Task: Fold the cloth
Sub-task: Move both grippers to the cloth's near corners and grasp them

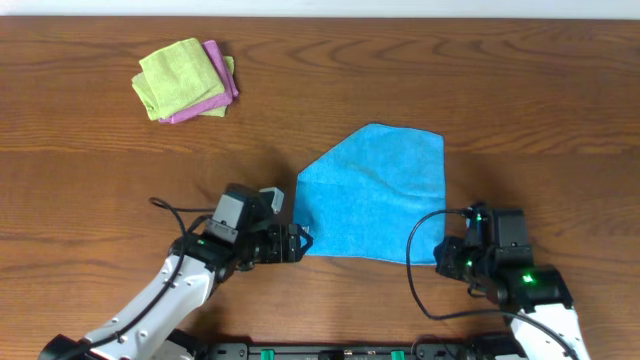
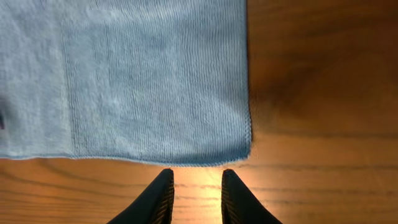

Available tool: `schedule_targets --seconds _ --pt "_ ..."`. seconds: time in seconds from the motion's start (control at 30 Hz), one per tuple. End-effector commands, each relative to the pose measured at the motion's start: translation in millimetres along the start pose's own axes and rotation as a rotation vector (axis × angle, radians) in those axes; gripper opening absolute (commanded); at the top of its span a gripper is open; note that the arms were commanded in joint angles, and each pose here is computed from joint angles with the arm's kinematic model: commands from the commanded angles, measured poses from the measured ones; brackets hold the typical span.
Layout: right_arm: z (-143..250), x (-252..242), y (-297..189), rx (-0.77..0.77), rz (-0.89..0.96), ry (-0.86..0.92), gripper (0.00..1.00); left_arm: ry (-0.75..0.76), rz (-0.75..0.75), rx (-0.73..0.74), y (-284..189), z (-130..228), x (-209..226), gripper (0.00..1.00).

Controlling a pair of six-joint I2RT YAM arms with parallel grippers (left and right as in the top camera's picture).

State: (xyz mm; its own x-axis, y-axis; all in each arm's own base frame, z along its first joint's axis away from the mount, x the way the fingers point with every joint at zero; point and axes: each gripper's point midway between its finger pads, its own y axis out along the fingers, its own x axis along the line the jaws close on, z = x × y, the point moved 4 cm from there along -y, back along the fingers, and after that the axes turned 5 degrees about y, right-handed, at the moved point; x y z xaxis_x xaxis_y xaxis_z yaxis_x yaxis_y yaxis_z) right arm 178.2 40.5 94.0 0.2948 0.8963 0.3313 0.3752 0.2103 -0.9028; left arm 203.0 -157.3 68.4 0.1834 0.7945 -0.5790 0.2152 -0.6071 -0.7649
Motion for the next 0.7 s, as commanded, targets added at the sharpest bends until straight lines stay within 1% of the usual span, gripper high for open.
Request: schedule_targets --seconds 0.0,0.1,0.23,0.33,0.53,0.67 --pt "7 -5 5 0.030 -0.028 -0.001 0.26 0.027 0.023 0.002 -2 -1 5 0.86" --pt "14 -12 13 0.056 -0.050 0.019 0.29 0.027 0.032 0.007 -2 1 10 0.85" --pt "12 -18 15 0.050 -0.070 0.065 0.41 0.043 0.049 -0.005 0 4 13 0.86" --pt "13 -18 15 0.056 -0.085 0.068 0.43 0.039 0.056 -0.012 2 7 15 0.88" --pt "10 -26 16 0.039 -0.038 0.082 0.44 0.052 0.068 -0.029 6 3 15 0.88" --pt "9 -31 19 0.044 -0.009 0.105 0.45 0.058 0.122 -0.033 14 -2 11 0.87"
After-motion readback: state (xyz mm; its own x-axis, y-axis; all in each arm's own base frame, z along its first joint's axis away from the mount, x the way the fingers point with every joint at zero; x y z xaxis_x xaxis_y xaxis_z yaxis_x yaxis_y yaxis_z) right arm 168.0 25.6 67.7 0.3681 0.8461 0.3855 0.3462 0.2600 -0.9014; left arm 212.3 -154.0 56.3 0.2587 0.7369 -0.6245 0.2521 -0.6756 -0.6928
